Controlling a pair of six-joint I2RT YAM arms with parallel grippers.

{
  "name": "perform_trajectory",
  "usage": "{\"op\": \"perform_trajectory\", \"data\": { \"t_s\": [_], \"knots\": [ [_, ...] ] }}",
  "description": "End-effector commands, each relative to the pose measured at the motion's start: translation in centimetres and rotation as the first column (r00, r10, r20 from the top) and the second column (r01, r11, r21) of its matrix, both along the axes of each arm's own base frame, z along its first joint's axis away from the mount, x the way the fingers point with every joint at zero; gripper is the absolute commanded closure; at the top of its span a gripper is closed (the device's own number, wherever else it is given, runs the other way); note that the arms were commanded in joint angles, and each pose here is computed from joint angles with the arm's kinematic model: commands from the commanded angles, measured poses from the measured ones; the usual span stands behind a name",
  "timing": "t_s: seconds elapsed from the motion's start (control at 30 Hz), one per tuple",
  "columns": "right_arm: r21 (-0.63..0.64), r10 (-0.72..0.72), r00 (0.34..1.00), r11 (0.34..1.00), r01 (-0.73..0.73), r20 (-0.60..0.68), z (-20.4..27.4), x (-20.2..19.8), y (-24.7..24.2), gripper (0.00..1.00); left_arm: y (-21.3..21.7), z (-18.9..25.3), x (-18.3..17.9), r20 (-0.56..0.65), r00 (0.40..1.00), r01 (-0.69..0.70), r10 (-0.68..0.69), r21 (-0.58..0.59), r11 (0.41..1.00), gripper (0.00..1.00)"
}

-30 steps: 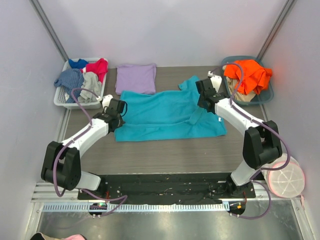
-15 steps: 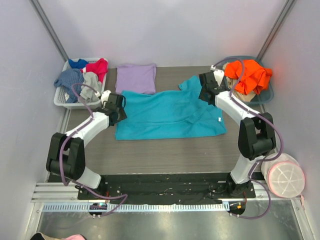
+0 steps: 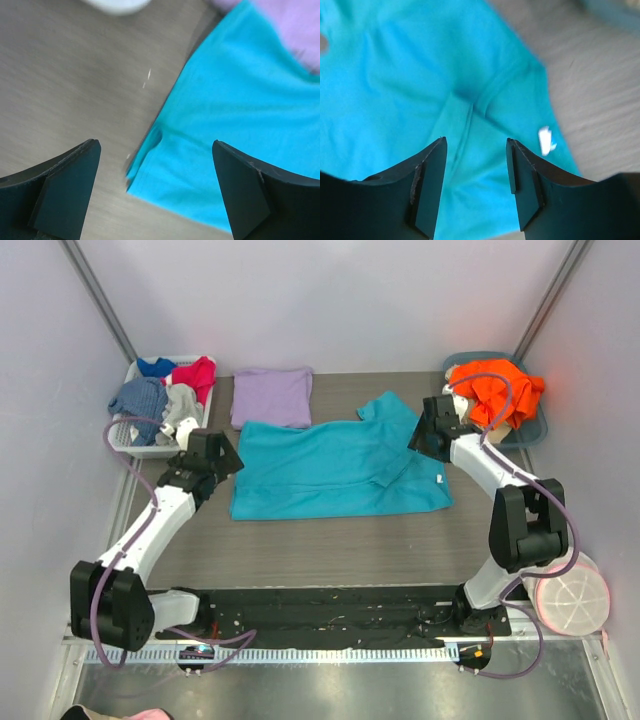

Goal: Fold and stack the t-shirts
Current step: Fold the tshirt

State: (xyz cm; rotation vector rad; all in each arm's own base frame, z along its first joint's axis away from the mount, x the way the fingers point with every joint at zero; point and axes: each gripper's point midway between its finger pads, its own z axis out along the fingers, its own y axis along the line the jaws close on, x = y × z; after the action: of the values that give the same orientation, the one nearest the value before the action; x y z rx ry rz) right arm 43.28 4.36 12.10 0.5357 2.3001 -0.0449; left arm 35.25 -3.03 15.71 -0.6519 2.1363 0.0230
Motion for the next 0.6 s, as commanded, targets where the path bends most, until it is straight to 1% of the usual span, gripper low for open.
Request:
{"op": "perform_trajectory", "data": {
  "t_s": [0.0, 0.07, 0.1, 0.13, 0.23, 0.33, 0.57],
  "knots": [
    [0.164, 0.13, 0.991, 0.978, -0.128, -0.007, -1.0, -2.9, 3.8, 0.42, -1.0, -2.9, -3.3, -0.054, 0.997, 0.047, -0.05, -0.051, 0.998, 0.0],
    [0.211, 0.158, 0.987, 0.966, -0.151, -0.019, -2.2, -4.0, 4.7, 0.42, -1.1, -2.8, -4.3, -0.037, 0.998, 0.053, -0.056, -0.068, 0.996, 0.0],
    [0.236, 0.171, 0.985, 0.958, -0.163, -0.016, -2.4, -4.3, 5.2, 0.42, -1.0, -3.5, -4.9, -0.049, 0.997, 0.053, -0.057, -0.071, 0.996, 0.0],
    [0.294, 0.201, 0.98, 0.937, -0.191, -0.002, -2.4, -4.4, 6.4, 0.42, -1.1, -3.6, -5.2, -0.048, 0.997, 0.058, -0.062, -0.077, 0.995, 0.0],
    [0.37, 0.235, 0.972, 0.903, -0.221, 0.007, -3.4, -5.0, 7.8, 0.42, -1.0, -3.6, -6.2, -0.036, 0.997, 0.06, -0.063, -0.088, 0.994, 0.0],
    [0.403, 0.246, 0.969, 0.886, -0.229, 0.011, -4.1, -5.0, 8.4, 0.42, -0.9, -3.7, -6.7, -0.044, 0.997, 0.061, -0.065, -0.086, 0.994, 0.0],
    [0.433, 0.254, 0.967, 0.872, -0.228, -0.002, -5.5, -4.8, 9.1, 0.41, -1.0, -4.4, -7.2, -0.062, 0.996, 0.063, -0.069, -0.093, 0.994, 0.0]
  ]
}}
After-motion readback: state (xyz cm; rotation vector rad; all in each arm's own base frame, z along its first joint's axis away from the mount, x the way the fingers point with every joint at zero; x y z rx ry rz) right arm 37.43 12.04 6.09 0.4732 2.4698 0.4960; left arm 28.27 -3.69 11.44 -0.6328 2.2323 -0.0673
